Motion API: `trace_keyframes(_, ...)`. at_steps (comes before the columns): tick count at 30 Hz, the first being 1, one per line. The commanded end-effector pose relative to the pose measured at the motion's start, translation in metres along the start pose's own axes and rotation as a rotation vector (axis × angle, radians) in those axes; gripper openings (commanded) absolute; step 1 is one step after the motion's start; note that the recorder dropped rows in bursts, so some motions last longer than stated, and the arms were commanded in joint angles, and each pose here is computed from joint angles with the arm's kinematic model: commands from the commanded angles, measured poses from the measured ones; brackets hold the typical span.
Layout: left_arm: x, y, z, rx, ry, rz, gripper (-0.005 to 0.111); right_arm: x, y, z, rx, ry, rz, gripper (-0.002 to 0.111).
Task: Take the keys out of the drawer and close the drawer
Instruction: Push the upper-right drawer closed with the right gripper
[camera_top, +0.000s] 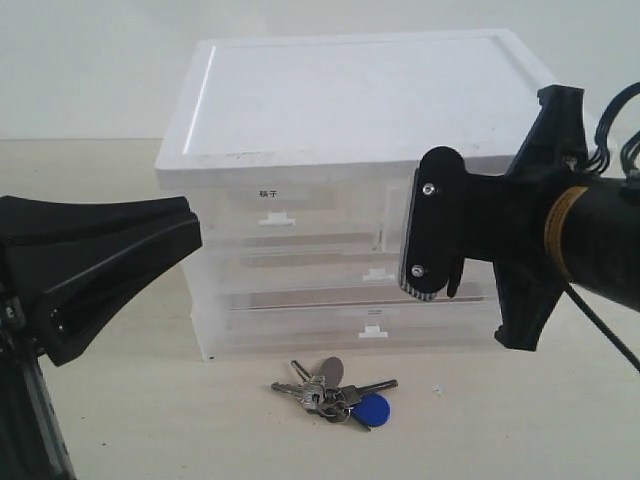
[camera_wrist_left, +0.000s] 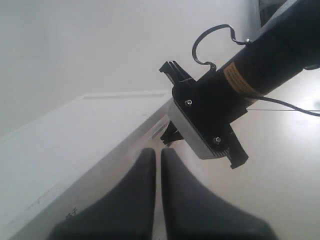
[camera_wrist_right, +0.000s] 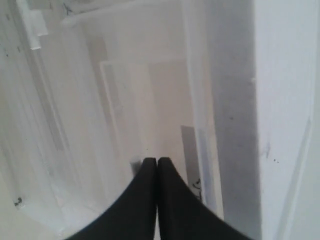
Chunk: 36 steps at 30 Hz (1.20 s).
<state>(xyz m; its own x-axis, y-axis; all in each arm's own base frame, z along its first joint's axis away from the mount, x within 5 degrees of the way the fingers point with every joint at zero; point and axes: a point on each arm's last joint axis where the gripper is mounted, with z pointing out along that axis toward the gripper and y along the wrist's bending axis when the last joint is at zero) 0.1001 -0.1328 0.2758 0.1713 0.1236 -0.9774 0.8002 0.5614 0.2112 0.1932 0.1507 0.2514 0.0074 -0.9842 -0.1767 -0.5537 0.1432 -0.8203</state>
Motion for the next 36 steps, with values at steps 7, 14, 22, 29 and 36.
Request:
trace_keyframes(7,0.002,0.001,-0.001,-0.007,0.011,-0.011,0.005,-0.011,-0.008,-0.003,0.021,-0.047,0.07,0.0)
trace_keyframes(14,0.003,0.0,-0.001,-0.006,0.023,-0.011,0.005,-0.011,-0.022,-0.036,0.098,-0.105,0.133,0.0)
trace_keyframes(22,0.003,0.0,-0.001,-0.006,0.025,-0.011,0.005,-0.001,-0.008,-0.037,-0.026,-0.128,0.182,0.0)
trace_keyframes(29,0.004,0.0,-0.001,-0.006,0.027,-0.011,0.005,-0.002,0.007,-0.017,0.022,-0.097,0.028,0.0)
trace_keyframes(36,0.005,0.0,-0.001,-0.006,0.04,-0.011,0.005,0.0,0.006,0.02,0.098,0.0,0.001,0.0)
